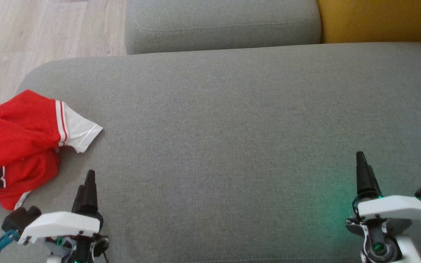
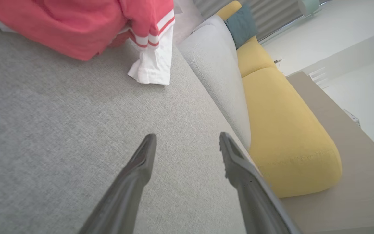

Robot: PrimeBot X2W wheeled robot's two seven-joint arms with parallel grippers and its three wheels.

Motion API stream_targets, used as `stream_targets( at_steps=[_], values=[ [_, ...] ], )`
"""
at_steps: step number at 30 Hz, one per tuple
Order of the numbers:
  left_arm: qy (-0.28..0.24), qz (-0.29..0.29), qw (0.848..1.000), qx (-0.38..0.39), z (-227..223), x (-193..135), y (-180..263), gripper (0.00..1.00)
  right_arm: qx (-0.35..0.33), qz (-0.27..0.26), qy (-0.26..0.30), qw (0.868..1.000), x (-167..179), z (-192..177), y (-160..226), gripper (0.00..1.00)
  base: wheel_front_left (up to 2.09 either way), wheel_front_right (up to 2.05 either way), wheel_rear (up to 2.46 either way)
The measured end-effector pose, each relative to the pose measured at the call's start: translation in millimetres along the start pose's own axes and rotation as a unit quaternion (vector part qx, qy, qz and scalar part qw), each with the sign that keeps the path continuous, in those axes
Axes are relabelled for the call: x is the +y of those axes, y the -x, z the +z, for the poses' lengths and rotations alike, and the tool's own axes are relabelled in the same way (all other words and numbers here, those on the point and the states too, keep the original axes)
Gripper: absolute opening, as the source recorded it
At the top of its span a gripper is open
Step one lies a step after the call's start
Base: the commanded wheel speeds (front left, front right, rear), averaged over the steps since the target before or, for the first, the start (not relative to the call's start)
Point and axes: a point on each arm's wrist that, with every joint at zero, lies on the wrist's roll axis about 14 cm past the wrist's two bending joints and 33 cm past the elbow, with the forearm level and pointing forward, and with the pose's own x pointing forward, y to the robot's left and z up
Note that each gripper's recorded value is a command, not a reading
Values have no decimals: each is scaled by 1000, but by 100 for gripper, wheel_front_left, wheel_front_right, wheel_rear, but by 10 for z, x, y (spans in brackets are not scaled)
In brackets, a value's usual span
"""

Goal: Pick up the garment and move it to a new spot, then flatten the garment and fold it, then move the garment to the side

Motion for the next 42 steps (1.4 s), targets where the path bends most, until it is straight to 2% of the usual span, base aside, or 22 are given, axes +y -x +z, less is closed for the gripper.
stream_targets(
  at_steps=[15, 28, 42],
  values=[
    [-109, 10, 994, -4, -6, -7, -21, 100, -5, 13, 102, 995, 74, 1, -30, 100, 0, 0, 0],
    [-193, 8, 981, -19, 35, -42, -46, 100, -3, 29, 188, 982, 153, -28, -83, 100, 0, 0, 0],
    [-276, -4, 960, -38, 67, -137, -65, 100, -28, 41, 277, 960, 225, 84, -111, 100, 0, 0, 0]
  ],
)
